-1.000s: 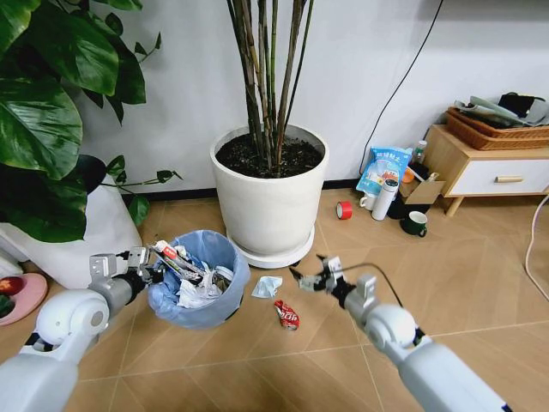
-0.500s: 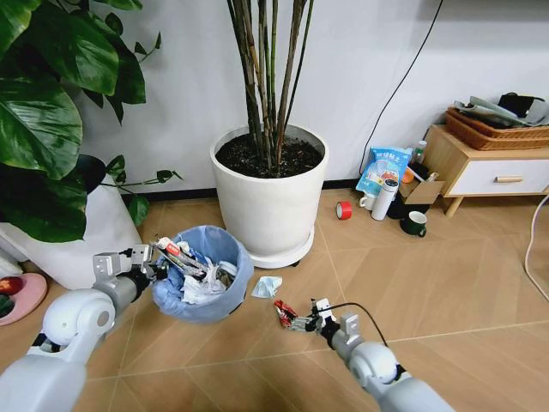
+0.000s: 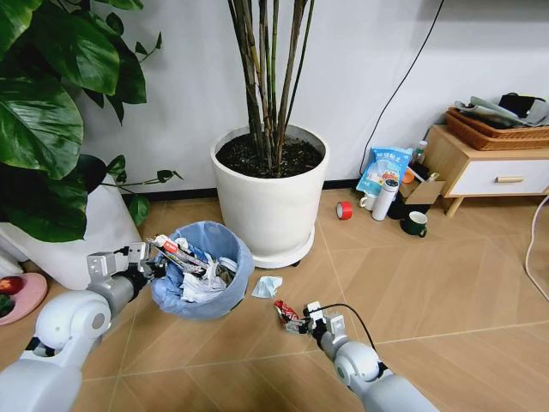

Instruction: Pick up the trash bin and place the garbage on the floor into it.

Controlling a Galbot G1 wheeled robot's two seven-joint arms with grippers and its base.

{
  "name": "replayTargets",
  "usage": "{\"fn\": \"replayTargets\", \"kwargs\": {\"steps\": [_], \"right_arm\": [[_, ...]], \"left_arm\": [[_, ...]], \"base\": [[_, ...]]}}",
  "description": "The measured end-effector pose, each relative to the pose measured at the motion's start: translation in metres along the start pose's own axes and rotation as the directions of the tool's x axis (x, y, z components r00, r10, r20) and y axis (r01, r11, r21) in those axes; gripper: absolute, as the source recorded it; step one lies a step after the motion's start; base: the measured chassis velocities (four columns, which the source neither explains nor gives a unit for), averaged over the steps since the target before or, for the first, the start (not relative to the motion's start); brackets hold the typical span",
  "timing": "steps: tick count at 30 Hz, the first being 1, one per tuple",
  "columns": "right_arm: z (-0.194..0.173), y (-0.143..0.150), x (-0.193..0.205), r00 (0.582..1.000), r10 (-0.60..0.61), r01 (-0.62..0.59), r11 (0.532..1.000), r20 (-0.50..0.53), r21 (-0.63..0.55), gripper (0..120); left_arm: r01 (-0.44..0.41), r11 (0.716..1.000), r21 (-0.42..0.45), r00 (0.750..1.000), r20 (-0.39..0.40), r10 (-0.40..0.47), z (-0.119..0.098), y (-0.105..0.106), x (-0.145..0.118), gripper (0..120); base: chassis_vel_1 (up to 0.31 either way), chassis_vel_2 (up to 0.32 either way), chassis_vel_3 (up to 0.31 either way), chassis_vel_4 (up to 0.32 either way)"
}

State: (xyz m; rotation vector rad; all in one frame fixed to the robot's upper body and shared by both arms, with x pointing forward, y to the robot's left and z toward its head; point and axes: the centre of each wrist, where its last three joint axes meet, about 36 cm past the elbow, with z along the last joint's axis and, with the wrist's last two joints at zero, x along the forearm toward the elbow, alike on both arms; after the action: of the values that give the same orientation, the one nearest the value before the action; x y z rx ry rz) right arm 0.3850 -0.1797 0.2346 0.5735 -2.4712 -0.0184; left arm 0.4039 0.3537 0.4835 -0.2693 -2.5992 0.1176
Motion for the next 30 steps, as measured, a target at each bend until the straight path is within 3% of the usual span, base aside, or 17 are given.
{"fn": "replayTargets", "kwargs": {"steps": [8, 15, 23, 25, 30], "right_arm": [[0.007, 0.016, -0.033, 0.999, 0.004, -0.001, 0.999, -0.046, 0.05, 100], [0.02, 0.013, -0.054, 0.996, 0.027, -0.019, 0.996, -0.084, 0.088, 99], [0.023, 0.002, -0.064, 0.995, 0.042, -0.032, 0.994, -0.095, 0.105, 73], [0.025, 0.001, -0.068, 0.995, 0.037, -0.026, 0.994, -0.098, 0.107, 62], [0.024, 0.001, -0.072, 0.995, 0.035, -0.026, 0.994, -0.088, 0.107, 49]], "left_arm": [[-0.014, 1.0, 0.004, 1.0, 0.007, 0.014, -0.001, -0.001, -0.001, 0], [-0.022, 1.0, 0.014, 1.0, 0.008, 0.022, 0.002, -0.003, -0.002, 0], [-0.026, 1.0, 0.016, 1.0, 0.007, 0.026, 0.005, -0.006, -0.001, 0], [-0.026, 1.0, 0.007, 1.0, 0.009, 0.025, 0.003, -0.006, 0.0, 0], [-0.024, 1.0, 0.001, 1.0, 0.012, 0.024, 0.0, -0.006, 0.0, 0]], "base": [[0.0, 0.0, 0.0, 0.0], [0.0, 0.0, 0.0, 0.0], [0.0, 0.0, 0.0, 0.0], [0.0, 0.0, 0.0, 0.0], [0.0, 0.0, 0.0, 0.0]]}}
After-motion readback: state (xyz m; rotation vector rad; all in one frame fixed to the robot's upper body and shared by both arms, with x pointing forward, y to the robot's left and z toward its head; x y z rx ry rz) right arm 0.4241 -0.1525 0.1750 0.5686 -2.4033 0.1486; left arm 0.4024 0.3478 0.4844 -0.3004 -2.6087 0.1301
